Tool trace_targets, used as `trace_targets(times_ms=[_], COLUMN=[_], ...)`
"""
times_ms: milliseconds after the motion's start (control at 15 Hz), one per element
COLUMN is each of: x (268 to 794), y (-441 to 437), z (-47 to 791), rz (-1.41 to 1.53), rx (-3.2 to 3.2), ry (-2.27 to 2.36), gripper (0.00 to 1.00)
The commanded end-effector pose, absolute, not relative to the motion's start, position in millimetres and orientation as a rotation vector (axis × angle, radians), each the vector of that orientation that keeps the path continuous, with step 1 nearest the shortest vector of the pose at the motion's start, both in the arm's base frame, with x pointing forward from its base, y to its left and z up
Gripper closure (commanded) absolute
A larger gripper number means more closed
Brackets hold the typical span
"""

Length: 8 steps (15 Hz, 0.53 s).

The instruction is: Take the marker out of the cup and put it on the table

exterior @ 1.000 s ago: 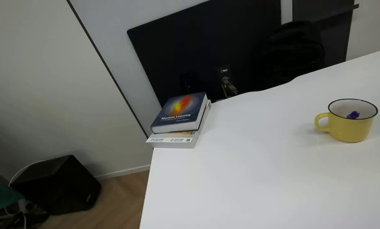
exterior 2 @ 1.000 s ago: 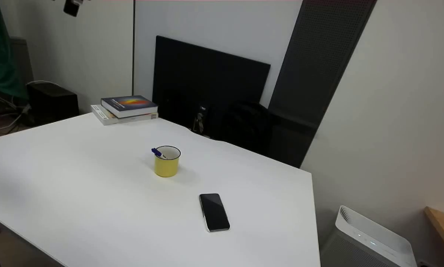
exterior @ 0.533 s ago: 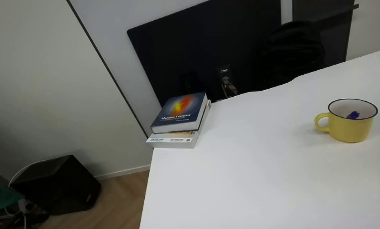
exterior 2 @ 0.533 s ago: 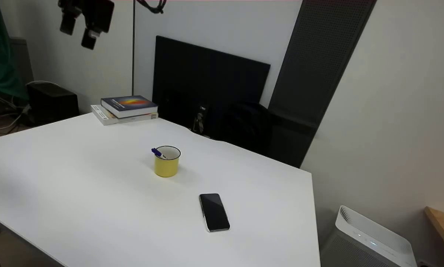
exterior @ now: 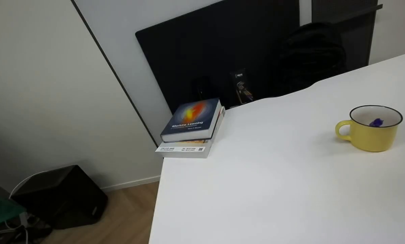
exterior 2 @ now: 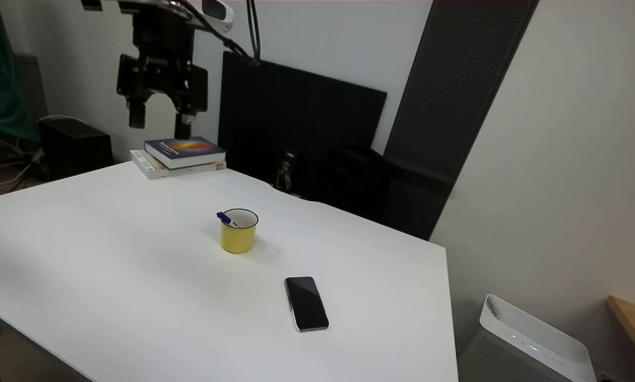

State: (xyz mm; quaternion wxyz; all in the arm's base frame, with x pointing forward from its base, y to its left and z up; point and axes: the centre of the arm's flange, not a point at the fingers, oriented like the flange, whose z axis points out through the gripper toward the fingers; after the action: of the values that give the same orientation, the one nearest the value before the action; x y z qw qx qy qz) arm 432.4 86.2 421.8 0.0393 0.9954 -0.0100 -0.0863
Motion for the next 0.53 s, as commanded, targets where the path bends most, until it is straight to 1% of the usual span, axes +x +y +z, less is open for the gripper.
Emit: trace_targets(times_ms=[0, 200, 467], x=[415.1, 415.2, 418.0], y=[80.0, 77.1, 77.8], z=[397.9, 381.2, 375.0], rz=[-0.067, -0.015, -0.080], rx=[2.963, 2.916, 2.928], ry=[0.075, 0.126, 0.147], gripper=[0.00, 0.00, 0.00])
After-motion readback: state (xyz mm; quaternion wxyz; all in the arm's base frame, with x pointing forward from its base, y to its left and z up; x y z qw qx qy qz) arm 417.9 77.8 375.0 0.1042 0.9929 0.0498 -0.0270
